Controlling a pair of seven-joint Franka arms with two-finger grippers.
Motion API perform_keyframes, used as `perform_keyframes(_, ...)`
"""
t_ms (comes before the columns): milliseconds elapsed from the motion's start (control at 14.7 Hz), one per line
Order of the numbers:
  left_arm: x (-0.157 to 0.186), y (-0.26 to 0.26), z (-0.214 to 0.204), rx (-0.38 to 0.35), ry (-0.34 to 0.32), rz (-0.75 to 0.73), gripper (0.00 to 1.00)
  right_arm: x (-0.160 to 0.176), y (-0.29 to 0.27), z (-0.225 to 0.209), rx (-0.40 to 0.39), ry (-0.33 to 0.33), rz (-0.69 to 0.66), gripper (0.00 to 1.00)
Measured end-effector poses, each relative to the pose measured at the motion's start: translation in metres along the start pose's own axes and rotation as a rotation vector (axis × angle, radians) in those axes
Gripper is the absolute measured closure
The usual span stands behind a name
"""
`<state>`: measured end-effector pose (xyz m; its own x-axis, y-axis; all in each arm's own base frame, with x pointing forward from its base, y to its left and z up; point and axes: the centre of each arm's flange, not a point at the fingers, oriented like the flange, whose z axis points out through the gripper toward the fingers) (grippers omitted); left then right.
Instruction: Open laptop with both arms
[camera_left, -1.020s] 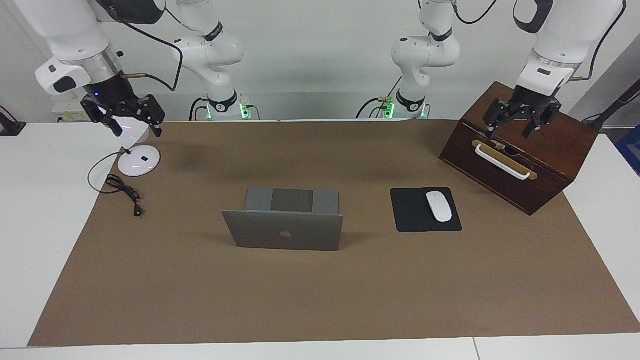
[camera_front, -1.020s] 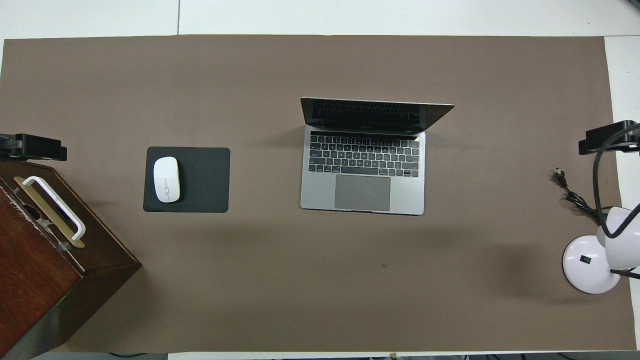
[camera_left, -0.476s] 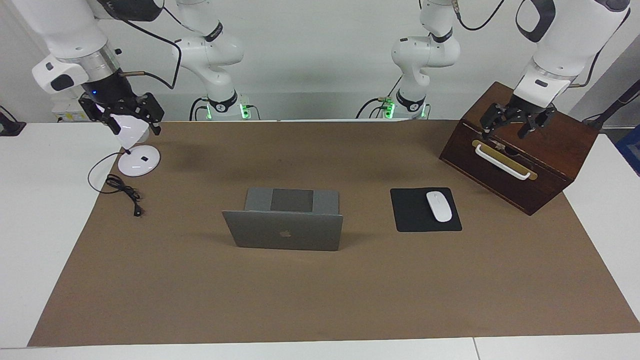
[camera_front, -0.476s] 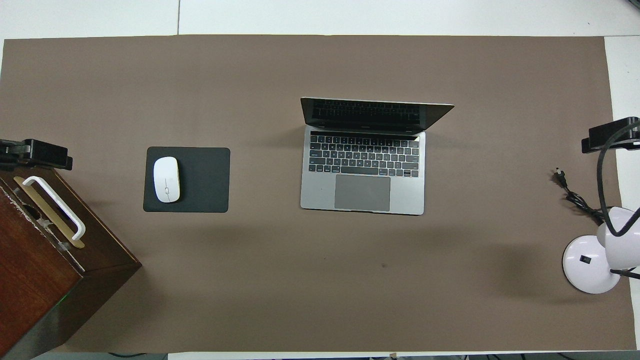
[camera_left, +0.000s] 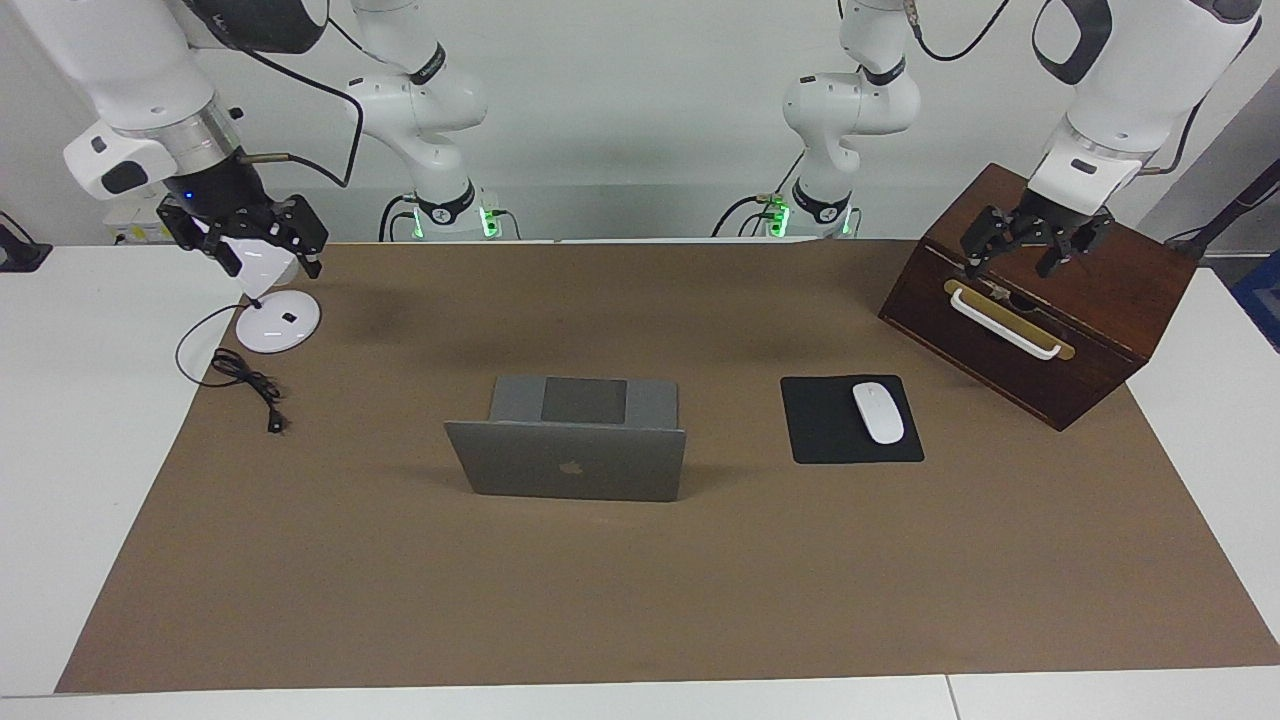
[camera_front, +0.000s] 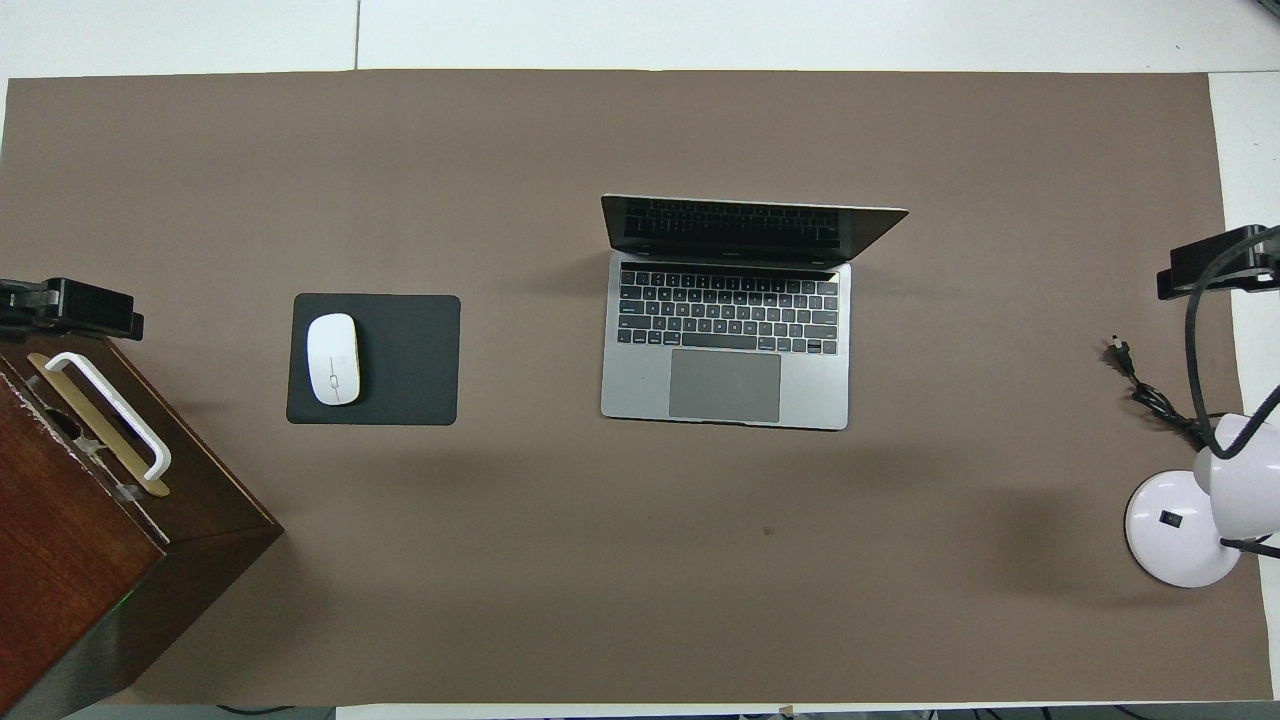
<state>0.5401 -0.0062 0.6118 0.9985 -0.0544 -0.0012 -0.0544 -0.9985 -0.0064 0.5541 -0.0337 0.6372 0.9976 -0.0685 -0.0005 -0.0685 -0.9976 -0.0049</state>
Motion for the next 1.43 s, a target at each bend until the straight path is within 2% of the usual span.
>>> perform_keyframes(680, 0.000, 0.000, 0.000, 0.000, 0.000, -0.001, 0.00, -0.001, 0.000, 0.001, 0.000, -0.009, 0.001, 0.00)
perform_keyframes(1429, 0.000, 0.000, 0.000, 0.000, 0.000, 0.000, 0.00, -0.003, 0.003, 0.021, 0.000, -0.062, 0.005, 0.00)
